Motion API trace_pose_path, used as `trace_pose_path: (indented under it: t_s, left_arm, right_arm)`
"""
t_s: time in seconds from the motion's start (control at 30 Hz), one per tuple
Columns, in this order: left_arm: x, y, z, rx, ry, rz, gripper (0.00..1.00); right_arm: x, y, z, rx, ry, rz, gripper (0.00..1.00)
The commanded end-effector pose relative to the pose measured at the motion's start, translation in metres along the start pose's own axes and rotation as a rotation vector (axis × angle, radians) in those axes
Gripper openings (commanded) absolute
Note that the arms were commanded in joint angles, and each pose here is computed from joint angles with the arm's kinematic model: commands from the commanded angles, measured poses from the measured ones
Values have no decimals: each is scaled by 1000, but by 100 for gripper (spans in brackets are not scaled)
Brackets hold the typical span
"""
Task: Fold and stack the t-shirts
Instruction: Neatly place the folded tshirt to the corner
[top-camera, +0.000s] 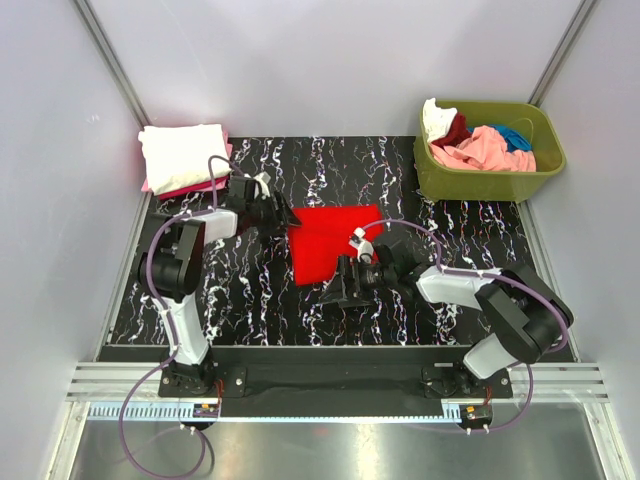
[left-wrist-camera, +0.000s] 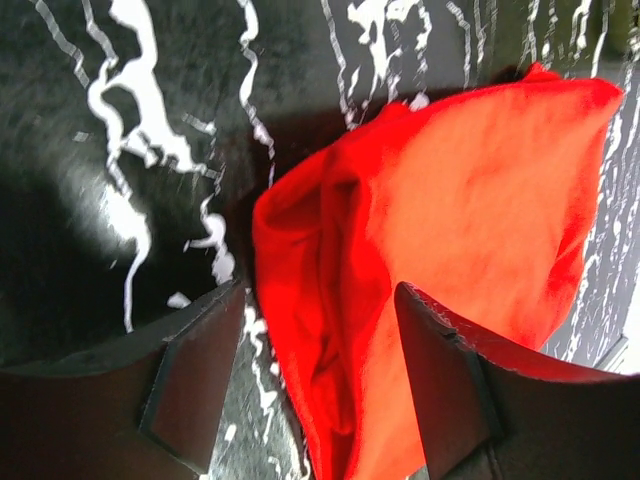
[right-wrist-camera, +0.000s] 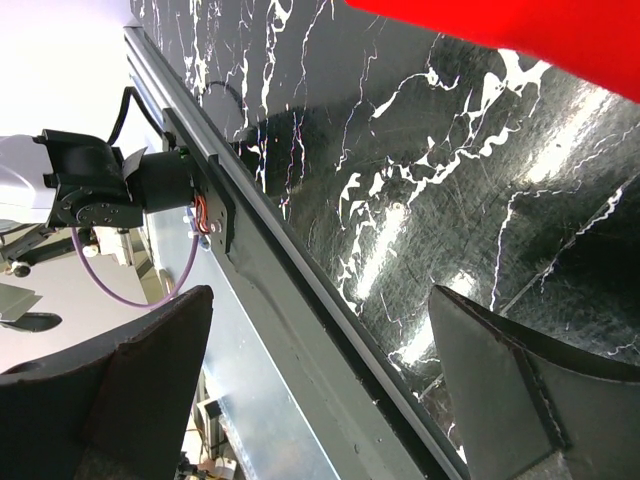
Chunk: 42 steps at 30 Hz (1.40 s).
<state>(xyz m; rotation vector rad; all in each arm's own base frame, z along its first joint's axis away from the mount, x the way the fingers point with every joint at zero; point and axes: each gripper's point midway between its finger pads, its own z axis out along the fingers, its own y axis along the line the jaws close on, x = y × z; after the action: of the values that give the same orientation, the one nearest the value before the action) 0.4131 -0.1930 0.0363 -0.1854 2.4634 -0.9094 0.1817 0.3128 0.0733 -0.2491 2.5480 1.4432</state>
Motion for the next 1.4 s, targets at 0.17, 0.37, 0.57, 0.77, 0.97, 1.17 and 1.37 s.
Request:
trace_pose_path:
  t_s: [0.17, 0.37, 0.57, 0.77, 0.97, 1.17, 1.37]
  left_arm:
    - [25, 7, 27, -24, 59, 10, 47]
    - [21, -5, 23, -7, 82, 12, 0]
    - [-36, -14, -26, -155, 10, 90, 0]
    - [-91, -9, -69, -226, -56, 111, 0]
    - [-148, -3, -106, -263, -130, 118, 0]
    - [-211, -14, -141, -261, -227, 127, 0]
    - [-278, -23, -181, -240, -374, 134, 0]
  right_arm:
    - [-13, 9, 5, -26, -29, -33, 96]
    - [-14, 9, 6, -24, -29, -30, 96]
    - [-14, 9, 4, -21, -41, -36, 96]
    - [-16, 7, 3, -11, -59, -36, 96]
    - [-17, 3, 2, 8, -79, -29, 96]
    - [-17, 2, 4, 6, -73, -28, 96]
    - [-16, 2, 5, 3, -67, -28, 96]
